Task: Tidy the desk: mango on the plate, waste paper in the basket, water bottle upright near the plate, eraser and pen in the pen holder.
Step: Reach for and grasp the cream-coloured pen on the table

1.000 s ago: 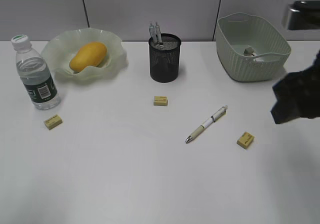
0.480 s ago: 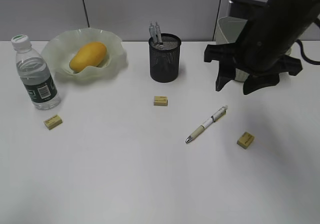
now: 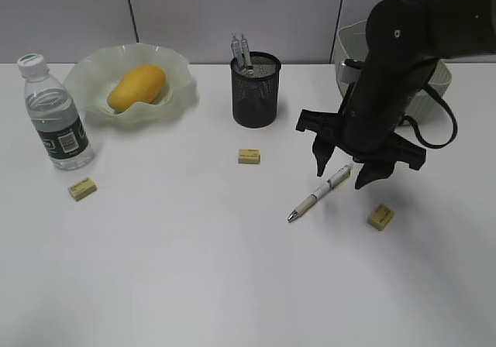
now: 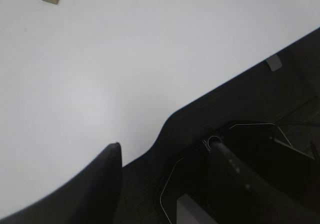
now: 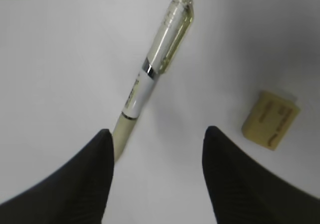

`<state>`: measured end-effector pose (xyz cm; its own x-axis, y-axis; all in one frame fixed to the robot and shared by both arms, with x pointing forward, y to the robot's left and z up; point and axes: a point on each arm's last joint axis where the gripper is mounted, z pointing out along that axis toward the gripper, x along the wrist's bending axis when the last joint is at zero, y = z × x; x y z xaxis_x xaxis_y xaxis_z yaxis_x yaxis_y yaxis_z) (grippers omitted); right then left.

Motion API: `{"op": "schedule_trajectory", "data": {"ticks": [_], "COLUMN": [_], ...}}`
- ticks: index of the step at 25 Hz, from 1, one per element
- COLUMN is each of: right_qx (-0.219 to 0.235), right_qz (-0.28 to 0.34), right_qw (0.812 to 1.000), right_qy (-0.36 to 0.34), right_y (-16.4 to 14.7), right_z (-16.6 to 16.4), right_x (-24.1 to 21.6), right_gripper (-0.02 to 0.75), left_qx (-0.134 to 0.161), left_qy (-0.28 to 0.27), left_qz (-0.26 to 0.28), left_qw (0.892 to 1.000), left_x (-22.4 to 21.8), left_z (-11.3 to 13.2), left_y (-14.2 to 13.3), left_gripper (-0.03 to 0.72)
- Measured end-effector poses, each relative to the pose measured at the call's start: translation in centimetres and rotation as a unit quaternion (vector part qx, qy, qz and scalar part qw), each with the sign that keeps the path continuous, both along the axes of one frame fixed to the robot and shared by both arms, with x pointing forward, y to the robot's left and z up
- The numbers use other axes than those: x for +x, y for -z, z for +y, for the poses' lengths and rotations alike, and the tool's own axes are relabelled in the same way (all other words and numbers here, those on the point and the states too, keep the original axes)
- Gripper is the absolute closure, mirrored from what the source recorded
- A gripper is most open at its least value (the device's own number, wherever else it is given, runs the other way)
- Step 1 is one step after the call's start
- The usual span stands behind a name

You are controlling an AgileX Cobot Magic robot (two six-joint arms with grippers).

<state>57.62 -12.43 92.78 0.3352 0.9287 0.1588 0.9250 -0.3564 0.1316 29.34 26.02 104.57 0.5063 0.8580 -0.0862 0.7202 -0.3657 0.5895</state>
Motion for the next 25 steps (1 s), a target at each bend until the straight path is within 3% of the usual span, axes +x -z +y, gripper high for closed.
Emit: {"op": "schedule_trajectory", "data": {"ticks": [6,21,25], "right_qx": [0.005,-0.015,-0.019], "right_qz": [0.007,0.044,0.055], "right_qw": [0.999,0.996,0.995], "right_qy": [0.038,0.072,0.075], "right_y": [1.6,4.6,5.4], "right_z": [0.8,1.5,1.5], "right_x": [1.6,3.2,3.1], "right_gripper": [0.324,0.334,0.389], "left_qx": [0.000,0.000,0.000], "left_qy": [0.000,0.000,0.000], "left_qz": [0.000,0.000,0.000], "left_qw": [1.000,1.000,1.000], "left_x": [0.0,0.0,0.0], "left_z": [0.0,0.0,0.0], "left_y": [0.0,0.0,0.0], "left_gripper": [0.263,0.270,0.270]}}
